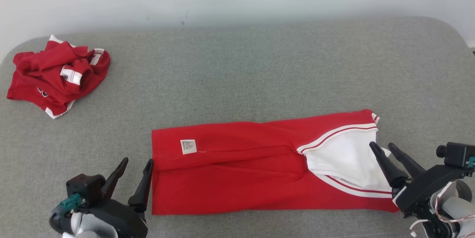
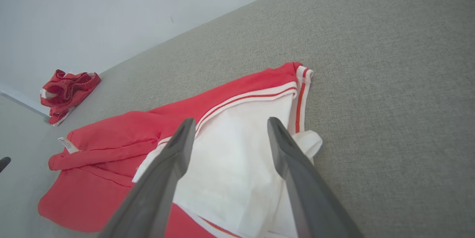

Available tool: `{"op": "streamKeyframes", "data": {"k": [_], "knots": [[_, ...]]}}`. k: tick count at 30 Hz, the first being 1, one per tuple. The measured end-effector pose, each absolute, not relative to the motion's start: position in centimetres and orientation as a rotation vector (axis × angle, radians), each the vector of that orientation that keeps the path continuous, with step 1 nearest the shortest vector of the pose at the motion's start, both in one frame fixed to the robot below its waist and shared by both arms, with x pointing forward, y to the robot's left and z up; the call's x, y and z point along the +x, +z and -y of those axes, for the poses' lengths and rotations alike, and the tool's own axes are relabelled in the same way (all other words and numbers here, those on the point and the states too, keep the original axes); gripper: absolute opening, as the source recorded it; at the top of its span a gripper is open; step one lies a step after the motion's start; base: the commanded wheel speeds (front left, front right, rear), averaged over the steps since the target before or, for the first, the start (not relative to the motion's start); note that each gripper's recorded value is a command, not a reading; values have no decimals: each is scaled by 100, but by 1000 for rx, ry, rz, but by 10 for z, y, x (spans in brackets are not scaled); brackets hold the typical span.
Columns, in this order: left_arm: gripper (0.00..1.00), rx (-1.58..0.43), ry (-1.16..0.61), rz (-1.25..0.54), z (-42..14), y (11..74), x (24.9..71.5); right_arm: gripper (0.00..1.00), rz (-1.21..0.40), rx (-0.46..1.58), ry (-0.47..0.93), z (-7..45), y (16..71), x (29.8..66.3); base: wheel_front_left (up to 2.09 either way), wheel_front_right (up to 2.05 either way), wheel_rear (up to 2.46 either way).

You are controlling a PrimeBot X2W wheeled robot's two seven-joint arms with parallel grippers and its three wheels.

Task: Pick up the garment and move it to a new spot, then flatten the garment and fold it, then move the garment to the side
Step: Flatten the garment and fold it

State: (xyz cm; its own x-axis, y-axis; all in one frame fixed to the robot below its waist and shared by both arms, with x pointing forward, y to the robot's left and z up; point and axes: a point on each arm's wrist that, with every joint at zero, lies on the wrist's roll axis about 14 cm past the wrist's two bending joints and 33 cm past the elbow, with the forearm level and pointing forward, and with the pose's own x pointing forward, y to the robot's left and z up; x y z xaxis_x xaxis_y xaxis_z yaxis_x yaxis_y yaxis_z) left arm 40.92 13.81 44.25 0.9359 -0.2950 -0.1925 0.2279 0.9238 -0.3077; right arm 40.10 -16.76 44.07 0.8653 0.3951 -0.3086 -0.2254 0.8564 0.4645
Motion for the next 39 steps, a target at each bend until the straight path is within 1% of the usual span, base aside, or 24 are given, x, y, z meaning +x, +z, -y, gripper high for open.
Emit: {"op": "streamKeyframes", "data": {"k": [3,5,11,12,20,25,31,35,39], "knots": [[100,-293,-260,-211,-138,450,409,100,-358,470,303,173,453,406,0,0,0],[100,-296,-250,-195,-138,454,408,100,-316,495,257,182,463,410,0,0,0],[100,-304,-226,-148,-139,466,407,100,-213,505,148,206,487,412,0,0,0],[100,-304,-226,-148,-139,466,407,100,-213,505,148,206,487,412,0,0,0],[100,-314,-195,-97,-140,481,408,100,-110,480,39,225,507,404,0,0,0],[100,-296,-187,-76,-141,486,407,100,-89,460,3,231,505,390,0,0,0],[100,-288,-178,-74,-143,485,399,100,-59,403,-7,237,508,377,0,0,0],[100,-283,-188,-59,-140,490,398,100,-42,328,49,224,513,372,0,0,0],[100,-272,-189,-48,-141,492,398,100,-8,292,67,222,522,371,0,0,0]]}}
